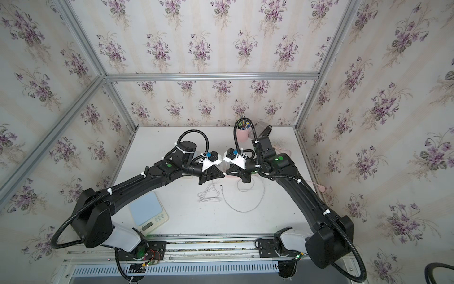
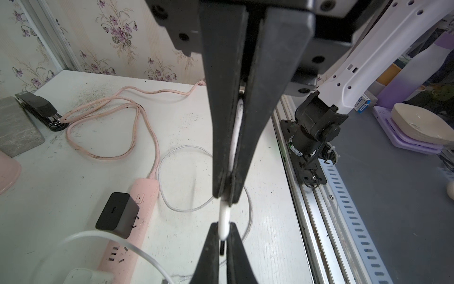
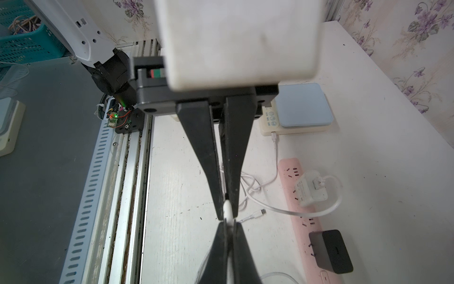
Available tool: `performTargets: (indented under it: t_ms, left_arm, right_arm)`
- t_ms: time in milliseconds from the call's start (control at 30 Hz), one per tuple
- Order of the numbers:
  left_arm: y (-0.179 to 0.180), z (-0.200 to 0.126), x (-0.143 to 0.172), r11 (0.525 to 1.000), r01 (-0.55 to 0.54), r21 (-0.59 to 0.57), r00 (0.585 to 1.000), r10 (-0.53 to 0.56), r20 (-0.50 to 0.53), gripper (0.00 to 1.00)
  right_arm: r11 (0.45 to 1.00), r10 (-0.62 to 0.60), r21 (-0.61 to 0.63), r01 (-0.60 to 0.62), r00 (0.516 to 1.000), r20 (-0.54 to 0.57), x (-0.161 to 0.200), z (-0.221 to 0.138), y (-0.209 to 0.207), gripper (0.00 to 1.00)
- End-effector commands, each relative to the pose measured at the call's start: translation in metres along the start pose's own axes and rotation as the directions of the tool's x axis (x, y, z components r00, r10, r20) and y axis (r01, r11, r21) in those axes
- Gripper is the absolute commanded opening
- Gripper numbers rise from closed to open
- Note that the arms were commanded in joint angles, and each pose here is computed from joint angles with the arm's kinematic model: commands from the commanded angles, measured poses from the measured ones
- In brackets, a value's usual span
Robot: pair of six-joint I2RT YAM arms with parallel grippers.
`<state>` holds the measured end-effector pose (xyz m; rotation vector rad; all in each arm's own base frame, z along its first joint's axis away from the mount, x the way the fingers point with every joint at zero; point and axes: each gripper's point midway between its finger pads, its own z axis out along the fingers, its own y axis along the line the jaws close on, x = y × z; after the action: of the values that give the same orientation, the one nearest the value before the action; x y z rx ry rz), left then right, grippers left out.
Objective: Charge the electronic scale
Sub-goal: Insert the charging cable into the plug.
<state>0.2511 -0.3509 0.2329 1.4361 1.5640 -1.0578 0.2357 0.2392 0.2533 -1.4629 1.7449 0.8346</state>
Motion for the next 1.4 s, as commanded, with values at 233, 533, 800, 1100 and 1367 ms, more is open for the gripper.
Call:
performTargets:
  t_ms: [233,533,800,1100,1367]
  left_arm:
    - [0.013,-0.01,-0.034,0.99,0.127,-0.066,0.964,-0.107,0.242,0.0]
    - [0.026,-0.016,-0.062,0.967,0.248,-0.053,0.881,-0.203,0.427,0.0]
    - [0.027,-0.014,-0.079,0.956,0.292,-0.032,0.836,-0.239,0.493,0.0]
    - [0.023,-0.006,-0.08,0.953,0.301,-0.005,0.824,-0.258,0.505,0.0]
    - [0.022,-0.006,-0.08,0.954,0.299,-0.002,0.824,-0.257,0.505,0.0]
  right_arm:
    - [0.897,0.373,0.069,-0.437,0.831,0.413,-0.04,-0.051,-0.05,0.9]
    - [0.827,0.561,-0.244,-0.507,0.706,0.433,-0.046,-0.043,-0.024,0.81]
    - [0.82,0.569,-0.273,-0.503,0.662,0.489,-0.053,-0.044,-0.019,0.54]
    - [0.808,0.582,-0.28,-0.518,0.627,0.517,-0.059,-0.045,-0.028,0.15]
    - [0.834,0.552,-0.296,-0.466,0.677,0.487,-0.057,-0.043,-0.017,0.0]
